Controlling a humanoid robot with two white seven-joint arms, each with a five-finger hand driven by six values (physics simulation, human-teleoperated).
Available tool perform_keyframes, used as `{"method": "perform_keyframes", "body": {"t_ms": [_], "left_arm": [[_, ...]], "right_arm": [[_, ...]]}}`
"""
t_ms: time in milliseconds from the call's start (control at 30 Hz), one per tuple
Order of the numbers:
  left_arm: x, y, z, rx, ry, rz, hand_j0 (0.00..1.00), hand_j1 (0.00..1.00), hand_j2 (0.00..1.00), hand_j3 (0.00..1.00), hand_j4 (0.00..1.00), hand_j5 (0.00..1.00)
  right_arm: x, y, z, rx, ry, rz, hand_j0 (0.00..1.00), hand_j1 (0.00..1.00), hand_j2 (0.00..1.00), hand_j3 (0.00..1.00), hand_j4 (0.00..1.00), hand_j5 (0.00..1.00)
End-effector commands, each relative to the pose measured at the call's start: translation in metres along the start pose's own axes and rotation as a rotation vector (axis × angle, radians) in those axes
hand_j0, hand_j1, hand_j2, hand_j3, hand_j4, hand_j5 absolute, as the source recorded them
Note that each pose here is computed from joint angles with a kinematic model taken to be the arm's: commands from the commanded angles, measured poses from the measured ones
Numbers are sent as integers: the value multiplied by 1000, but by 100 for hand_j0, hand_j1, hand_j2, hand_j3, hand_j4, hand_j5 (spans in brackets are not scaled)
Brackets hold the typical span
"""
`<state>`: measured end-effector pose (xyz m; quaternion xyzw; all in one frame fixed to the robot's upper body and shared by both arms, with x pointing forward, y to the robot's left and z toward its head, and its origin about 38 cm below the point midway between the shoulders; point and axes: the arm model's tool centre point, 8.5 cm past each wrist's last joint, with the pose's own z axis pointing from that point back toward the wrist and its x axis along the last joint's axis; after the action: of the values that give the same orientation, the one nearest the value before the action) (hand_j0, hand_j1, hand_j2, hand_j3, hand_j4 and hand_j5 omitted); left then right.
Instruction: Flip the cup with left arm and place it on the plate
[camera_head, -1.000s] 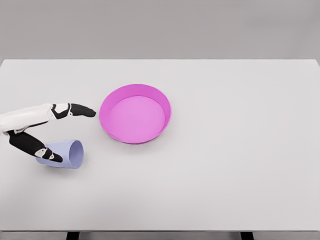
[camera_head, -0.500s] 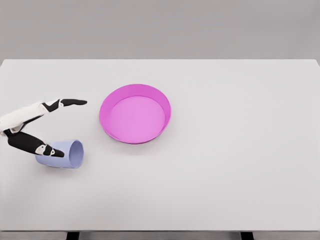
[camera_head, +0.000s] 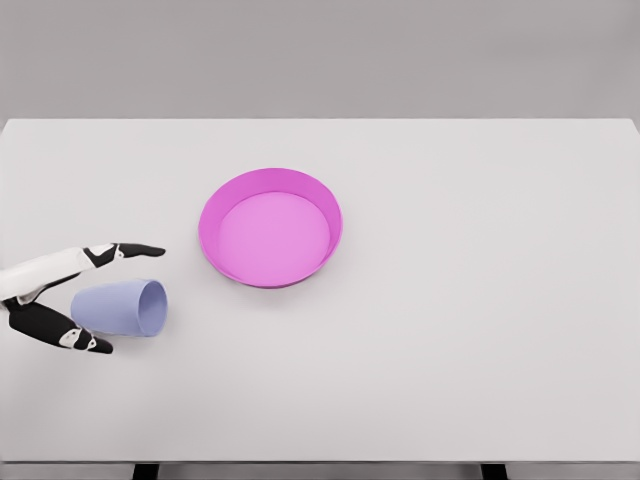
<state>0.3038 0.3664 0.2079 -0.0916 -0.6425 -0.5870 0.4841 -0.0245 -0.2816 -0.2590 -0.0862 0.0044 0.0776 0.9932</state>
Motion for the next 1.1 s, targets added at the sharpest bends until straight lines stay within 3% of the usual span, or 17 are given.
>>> {"method": "perform_keyframes", "body": {"t_ms": [0,167,500,633,767,900,1067], "left_arm": [[0,0,0,-6,5,-11,100,100,100,100,100,100],[-3,-6,-2,-83,45,-136,100,100,100,100,100,100],[-3,-6,-4,-60,37,-134,100,100,100,100,100,100],[-3,0,-4,49,33,-128,100,100,100,100,100,100],[-9,1,-4,68,84,-114,100,100,100,100,100,100],[-14,-10,-3,41,101,-119,100,100,100,100,100,100],[-19,-17,-9,51,119,-104,100,100,100,100,100,100]], "right_arm": [[0,0,0,0,0,0,100,100,100,100,100,100],[0,0,0,0,0,0,100,100,100,100,100,100],[0,0,0,0,0,0,100,100,100,100,100,100],[0,0,0,0,0,0,100,100,100,100,100,100],[0,0,0,0,0,0,100,100,100,100,100,100],[0,0,0,0,0,0,100,100,100,100,100,100],[0,0,0,0,0,0,100,100,100,100,100,100]]}}
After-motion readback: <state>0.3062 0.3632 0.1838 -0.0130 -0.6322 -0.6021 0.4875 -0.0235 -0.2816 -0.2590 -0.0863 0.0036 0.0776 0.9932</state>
